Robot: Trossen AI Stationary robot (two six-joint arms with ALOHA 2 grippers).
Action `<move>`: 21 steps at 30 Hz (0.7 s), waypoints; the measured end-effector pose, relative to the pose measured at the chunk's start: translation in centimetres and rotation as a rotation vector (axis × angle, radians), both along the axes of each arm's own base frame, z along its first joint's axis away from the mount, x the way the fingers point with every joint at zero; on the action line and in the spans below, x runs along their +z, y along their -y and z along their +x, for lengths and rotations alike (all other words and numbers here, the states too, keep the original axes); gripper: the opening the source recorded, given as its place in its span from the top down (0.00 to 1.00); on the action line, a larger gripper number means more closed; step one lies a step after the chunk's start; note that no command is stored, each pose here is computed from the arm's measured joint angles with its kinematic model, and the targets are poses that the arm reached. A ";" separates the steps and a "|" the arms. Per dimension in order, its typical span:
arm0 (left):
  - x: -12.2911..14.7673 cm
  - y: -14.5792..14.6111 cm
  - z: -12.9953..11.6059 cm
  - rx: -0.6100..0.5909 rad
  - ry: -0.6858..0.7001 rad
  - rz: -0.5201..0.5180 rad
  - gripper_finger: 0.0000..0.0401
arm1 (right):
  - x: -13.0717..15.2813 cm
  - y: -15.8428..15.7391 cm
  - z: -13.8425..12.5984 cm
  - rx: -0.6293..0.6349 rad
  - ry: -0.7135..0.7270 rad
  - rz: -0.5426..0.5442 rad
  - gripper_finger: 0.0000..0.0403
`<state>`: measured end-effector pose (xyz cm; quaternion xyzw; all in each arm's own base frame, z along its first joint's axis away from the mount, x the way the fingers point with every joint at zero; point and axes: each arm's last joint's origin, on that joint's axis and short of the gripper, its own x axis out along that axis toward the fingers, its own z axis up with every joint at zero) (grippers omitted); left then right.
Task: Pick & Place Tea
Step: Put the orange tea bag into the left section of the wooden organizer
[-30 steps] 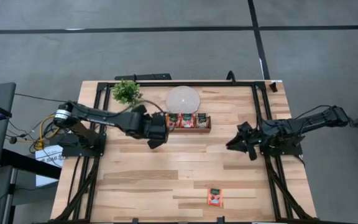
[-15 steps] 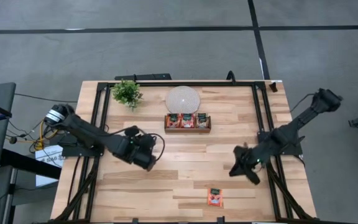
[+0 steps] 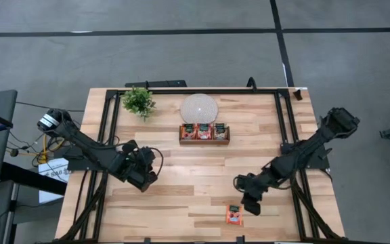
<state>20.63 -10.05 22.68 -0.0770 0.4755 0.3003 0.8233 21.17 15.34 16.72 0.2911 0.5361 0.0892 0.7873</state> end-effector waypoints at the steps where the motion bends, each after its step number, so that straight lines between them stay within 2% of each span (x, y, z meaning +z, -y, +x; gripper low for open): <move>1: -0.1 0.1 -0.1 -0.006 0.000 0.000 0.65 | -0.2 0.1 0.4 0.008 -0.020 0.012 0.99; 5: -0.2 0.6 -0.5 -0.033 -0.008 0.005 0.65 | -0.5 0.6 1.9 0.006 -0.061 0.050 0.97; 9: -0.2 0.9 -0.9 -0.055 -0.011 0.034 0.65 | 0.3 1.2 3.0 -0.009 -0.043 0.087 0.89; 16: -0.1 1.3 -1.5 -0.062 -0.011 0.077 0.65 | 0.8 1.2 3.2 -0.005 -0.042 0.113 0.72; 21: -0.1 1.5 -1.6 -0.059 0.005 0.087 0.65 | 0.9 0.0 2.6 0.023 -0.032 0.069 0.68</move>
